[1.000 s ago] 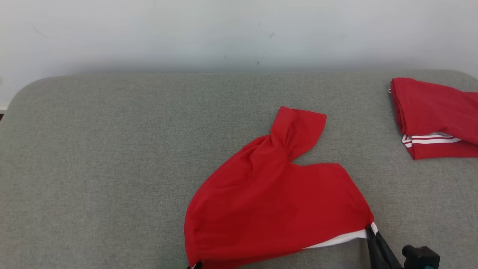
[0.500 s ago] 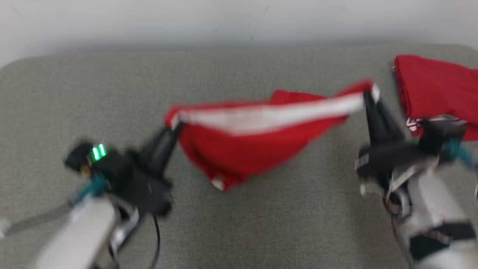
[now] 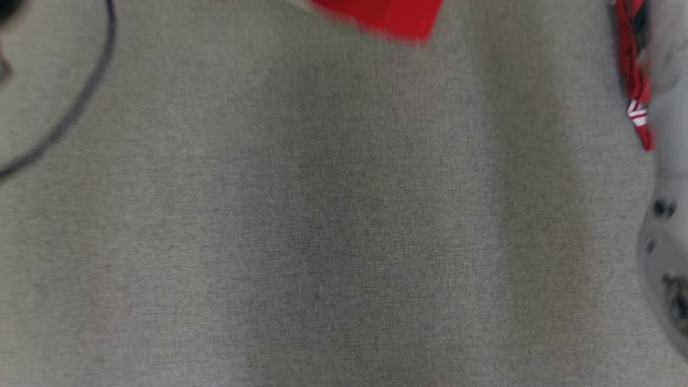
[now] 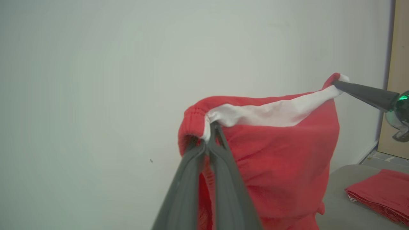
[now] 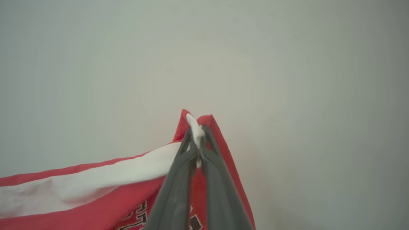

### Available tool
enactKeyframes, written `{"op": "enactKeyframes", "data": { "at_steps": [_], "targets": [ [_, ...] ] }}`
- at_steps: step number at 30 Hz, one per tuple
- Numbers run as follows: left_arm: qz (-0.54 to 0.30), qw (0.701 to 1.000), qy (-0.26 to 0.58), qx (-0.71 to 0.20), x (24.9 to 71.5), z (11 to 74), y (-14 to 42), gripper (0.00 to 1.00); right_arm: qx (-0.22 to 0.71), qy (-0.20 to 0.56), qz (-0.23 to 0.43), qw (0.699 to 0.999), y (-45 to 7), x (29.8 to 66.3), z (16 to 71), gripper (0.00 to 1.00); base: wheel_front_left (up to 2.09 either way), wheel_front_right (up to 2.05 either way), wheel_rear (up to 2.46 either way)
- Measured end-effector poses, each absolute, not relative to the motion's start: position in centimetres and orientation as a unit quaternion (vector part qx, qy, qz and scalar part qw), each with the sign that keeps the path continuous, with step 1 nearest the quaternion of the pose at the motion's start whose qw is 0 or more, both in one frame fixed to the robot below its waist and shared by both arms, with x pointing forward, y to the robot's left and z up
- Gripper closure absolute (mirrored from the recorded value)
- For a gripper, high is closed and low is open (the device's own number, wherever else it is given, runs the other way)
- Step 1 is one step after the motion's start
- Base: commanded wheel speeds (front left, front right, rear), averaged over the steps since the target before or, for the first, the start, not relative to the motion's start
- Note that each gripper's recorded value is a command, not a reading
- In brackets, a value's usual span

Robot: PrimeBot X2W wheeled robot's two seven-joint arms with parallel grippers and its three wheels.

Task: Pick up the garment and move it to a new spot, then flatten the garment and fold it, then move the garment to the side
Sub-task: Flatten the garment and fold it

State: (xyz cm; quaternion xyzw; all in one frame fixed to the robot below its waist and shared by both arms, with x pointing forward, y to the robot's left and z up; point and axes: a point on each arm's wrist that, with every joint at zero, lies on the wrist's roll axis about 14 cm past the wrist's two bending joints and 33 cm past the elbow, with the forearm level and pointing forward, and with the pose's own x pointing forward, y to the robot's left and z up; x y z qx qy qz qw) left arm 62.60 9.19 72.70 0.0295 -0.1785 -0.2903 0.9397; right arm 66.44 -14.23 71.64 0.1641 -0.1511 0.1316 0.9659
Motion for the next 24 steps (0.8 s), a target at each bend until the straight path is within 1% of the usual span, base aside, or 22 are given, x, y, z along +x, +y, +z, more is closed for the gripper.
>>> {"op": "enactKeyframes", "data": {
  "at_steps": [5, 7, 11, 13, 19, 21, 24],
  "targets": [
    [-0.293, 0.936, -0.195, 0.020, 66.1, 74.6, 8.1, 1.00, 0.153, -0.177, 0.124, 0.964, -14.2, 69.8, 74.4, 1.00, 0.00, 0.00, 0.00],
    [-0.295, 0.935, -0.199, 0.004, 67.3, 74.8, 7.8, 1.00, 0.155, -0.178, 0.116, 0.965, -14.4, 71.0, 74.2, 1.00, 0.00, 0.00, 0.00],
    [-0.304, 0.934, -0.186, 0.016, 69.0, 73.1, 6.7, 1.00, 0.144, -0.166, 0.107, 0.970, -14.3, 72.8, 72.6, 1.00, 0.00, 0.00, 0.00],
    [-0.303, 0.936, -0.180, 0.005, 69.8, 72.4, 6.7, 1.00, 0.142, -0.162, 0.105, 0.971, -14.2, 73.4, 71.8, 1.00, 0.00, 0.00, 0.00],
    [-0.313, 0.937, -0.155, -0.022, 70.9, 68.2, 6.2, 1.00, 0.139, -0.142, 0.100, 0.975, -14.3, 74.3, 68.3, 1.00, 0.00, 0.00, 0.00],
    [-0.317, 0.937, -0.141, -0.041, 70.5, 66.3, 6.1, 1.00, 0.134, -0.122, 0.096, 0.979, -14.5, 74.0, 66.0, 1.00, 0.00, 0.00, 0.00],
    [-0.337, 0.933, -0.117, -0.045, 68.9, 63.8, 5.4, 1.00, 0.141, -0.105, 0.091, 0.980, -15.3, 72.9, 63.5, 1.00, 0.00, 0.00, 0.00]
  ]
}}
